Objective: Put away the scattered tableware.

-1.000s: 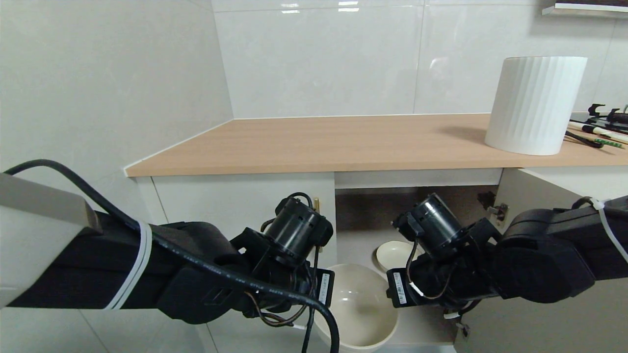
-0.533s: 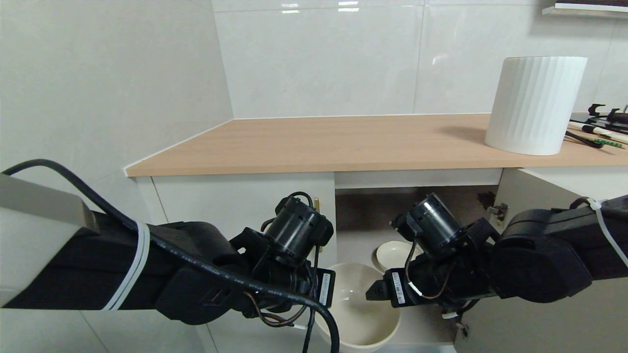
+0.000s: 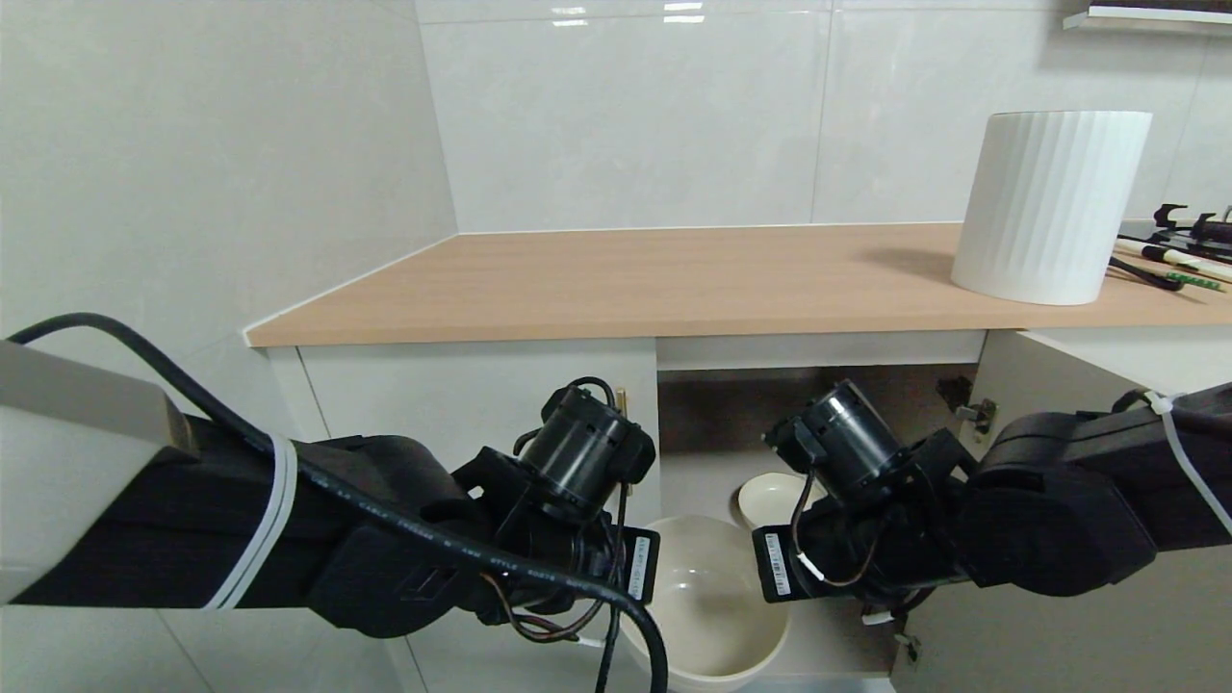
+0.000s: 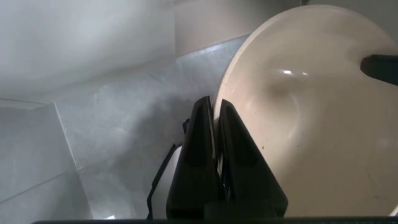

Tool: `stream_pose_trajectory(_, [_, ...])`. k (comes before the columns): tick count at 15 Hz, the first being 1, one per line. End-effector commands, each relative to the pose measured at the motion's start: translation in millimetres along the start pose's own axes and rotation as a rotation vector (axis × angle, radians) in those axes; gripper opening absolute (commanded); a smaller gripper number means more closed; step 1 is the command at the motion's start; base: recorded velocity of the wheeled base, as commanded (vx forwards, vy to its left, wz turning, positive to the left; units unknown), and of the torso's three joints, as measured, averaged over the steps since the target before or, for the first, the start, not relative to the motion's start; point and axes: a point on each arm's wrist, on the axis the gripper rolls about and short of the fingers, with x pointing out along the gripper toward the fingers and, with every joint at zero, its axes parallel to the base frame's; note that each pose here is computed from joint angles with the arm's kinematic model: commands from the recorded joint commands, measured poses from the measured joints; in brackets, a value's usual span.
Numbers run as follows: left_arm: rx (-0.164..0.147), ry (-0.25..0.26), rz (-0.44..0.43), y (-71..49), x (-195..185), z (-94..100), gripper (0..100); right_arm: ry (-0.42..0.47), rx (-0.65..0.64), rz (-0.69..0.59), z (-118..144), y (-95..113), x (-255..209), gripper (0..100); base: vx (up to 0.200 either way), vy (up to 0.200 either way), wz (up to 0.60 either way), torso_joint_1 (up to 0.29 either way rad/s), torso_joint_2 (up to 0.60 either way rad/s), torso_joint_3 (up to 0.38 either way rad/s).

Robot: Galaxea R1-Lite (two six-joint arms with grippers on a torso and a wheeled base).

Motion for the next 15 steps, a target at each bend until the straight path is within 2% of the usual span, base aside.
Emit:
stream_pose_trajectory(1, [0.000, 0.002, 0.002, 0.2, 0.5, -0.3, 0, 0.003, -0.001, -0.004, -0.4, -0.2, 0.6, 0, 0.000, 0.000, 0.00, 0.000, 0.00, 0.000])
stream_pose_trajectory(4, [0.000, 0.000, 0.005, 0.2, 0.5, -0.2, 0, 0.004, -0.001, -0.004, -0.3, -0.1, 1.5, 0, 0.000, 0.000, 0.00, 0.000, 0.00, 0.000])
stream_pose_trajectory(5, [0.000, -0.002, 0.010, 0.4, 0.5, -0.2, 100, 0.004, -0.001, -0.006, -0.5, -0.2, 2.0, 0, 0.000, 0.000, 0.00, 0.000, 0.00, 0.000])
stream_pose_trajectory(10, [-0.005, -0.008, 0.011, 0.3, 0.0, 0.3, 100, -0.009, 0.007, -0.016, 1.6, -3.1, 6.7, 0, 0.000, 0.000, 0.00, 0.000, 0.00, 0.000])
stream_pose_trajectory(11, [-0.005, -0.008, 0.011, 0.3, 0.0, 0.3, 100, -0.001, 0.034, -0.046, 6.1, -13.6, 18.6, 0, 0.000, 0.000, 0.00, 0.000, 0.00, 0.000])
stream_pose_trajectory(15, [-0.006, -0.010, 0.012, 0.3, -0.6, 0.5, 100, -0.069, 0.131, -0.108, 23.8, -51.8, 63.6, 0, 0.000, 0.000, 0.00, 0.000, 0.00, 0.000])
